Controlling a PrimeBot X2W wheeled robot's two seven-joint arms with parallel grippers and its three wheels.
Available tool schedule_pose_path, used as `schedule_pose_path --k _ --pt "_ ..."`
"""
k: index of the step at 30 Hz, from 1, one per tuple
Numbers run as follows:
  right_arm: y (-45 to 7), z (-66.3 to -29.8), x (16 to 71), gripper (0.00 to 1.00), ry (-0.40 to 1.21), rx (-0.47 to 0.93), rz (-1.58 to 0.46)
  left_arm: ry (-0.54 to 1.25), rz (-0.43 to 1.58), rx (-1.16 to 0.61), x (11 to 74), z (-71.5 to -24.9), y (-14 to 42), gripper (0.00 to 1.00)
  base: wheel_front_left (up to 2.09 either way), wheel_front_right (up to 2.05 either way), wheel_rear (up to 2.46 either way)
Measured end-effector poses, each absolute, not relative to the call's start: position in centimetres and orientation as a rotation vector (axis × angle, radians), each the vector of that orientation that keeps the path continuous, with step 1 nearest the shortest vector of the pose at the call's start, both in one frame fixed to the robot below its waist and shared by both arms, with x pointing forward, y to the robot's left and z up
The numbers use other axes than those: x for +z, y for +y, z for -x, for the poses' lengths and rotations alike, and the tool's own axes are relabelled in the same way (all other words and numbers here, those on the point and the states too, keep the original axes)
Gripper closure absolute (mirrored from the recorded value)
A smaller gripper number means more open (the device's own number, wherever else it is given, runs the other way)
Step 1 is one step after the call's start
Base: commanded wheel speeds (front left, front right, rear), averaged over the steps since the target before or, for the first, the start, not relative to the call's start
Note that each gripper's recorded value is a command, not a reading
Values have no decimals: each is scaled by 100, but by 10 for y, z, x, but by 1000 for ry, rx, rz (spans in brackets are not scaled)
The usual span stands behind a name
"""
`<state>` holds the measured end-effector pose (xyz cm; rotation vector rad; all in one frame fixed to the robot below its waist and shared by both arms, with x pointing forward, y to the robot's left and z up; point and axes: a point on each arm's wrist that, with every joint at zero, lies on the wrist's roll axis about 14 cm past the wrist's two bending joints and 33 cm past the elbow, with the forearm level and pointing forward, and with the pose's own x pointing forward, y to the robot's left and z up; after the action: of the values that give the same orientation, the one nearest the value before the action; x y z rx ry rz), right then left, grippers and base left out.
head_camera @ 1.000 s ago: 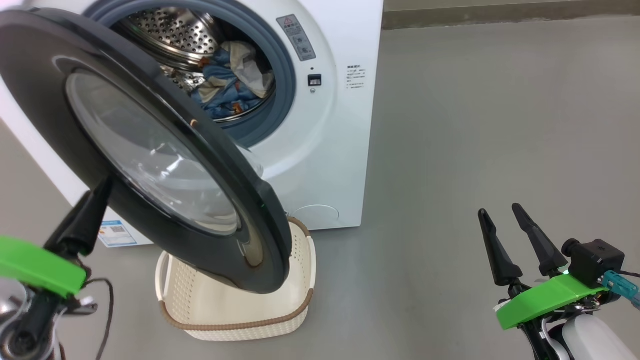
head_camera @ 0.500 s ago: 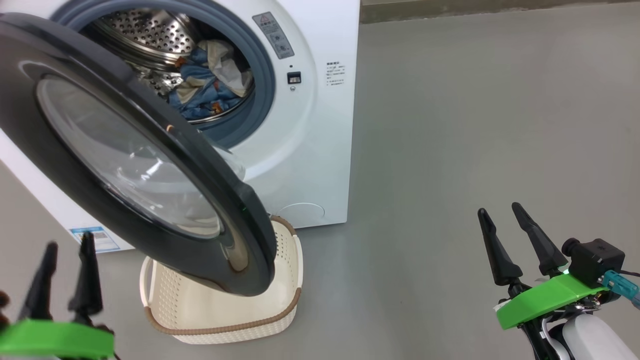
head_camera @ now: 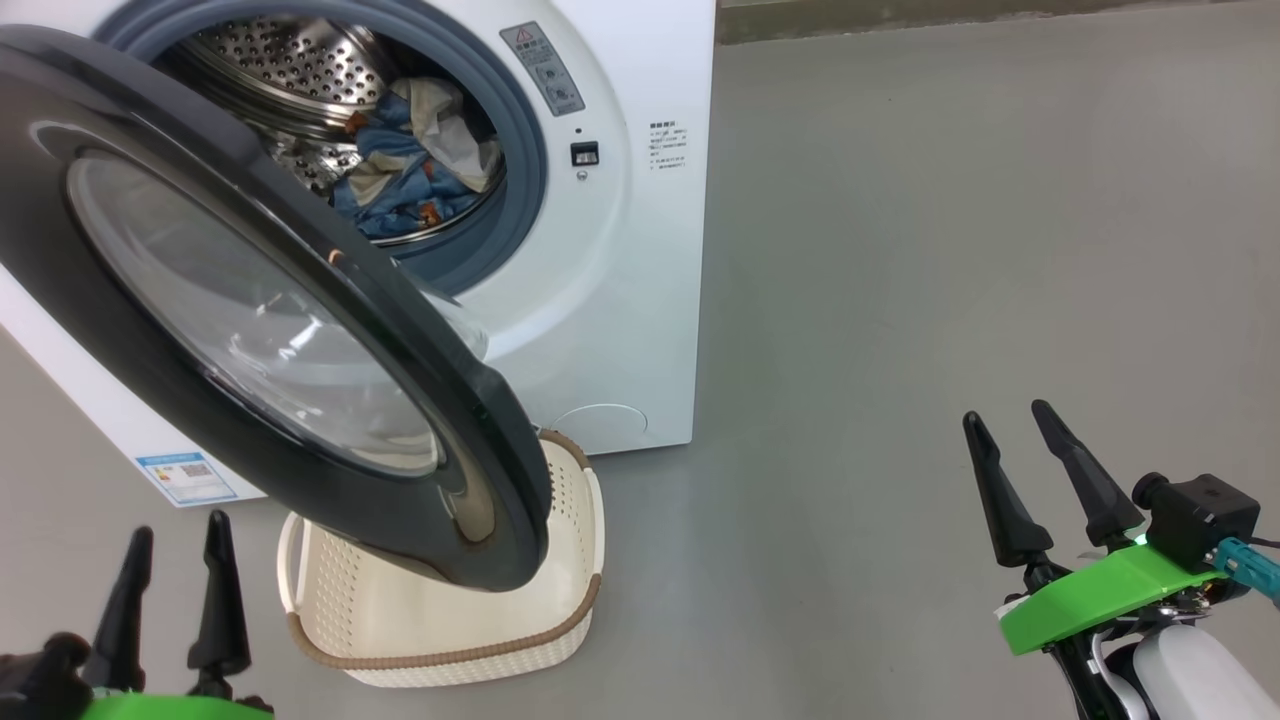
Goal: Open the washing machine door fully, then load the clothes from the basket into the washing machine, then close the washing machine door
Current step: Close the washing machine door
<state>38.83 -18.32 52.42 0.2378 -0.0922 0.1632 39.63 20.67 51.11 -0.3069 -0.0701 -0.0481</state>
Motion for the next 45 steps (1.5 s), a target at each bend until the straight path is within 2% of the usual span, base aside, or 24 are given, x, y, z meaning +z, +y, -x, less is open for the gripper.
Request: schedule_pose_path --k 45 --pt "-187 -395 520 0 -80 163 -224 -45 296 -77 498 -391 191 0 0 0 0"
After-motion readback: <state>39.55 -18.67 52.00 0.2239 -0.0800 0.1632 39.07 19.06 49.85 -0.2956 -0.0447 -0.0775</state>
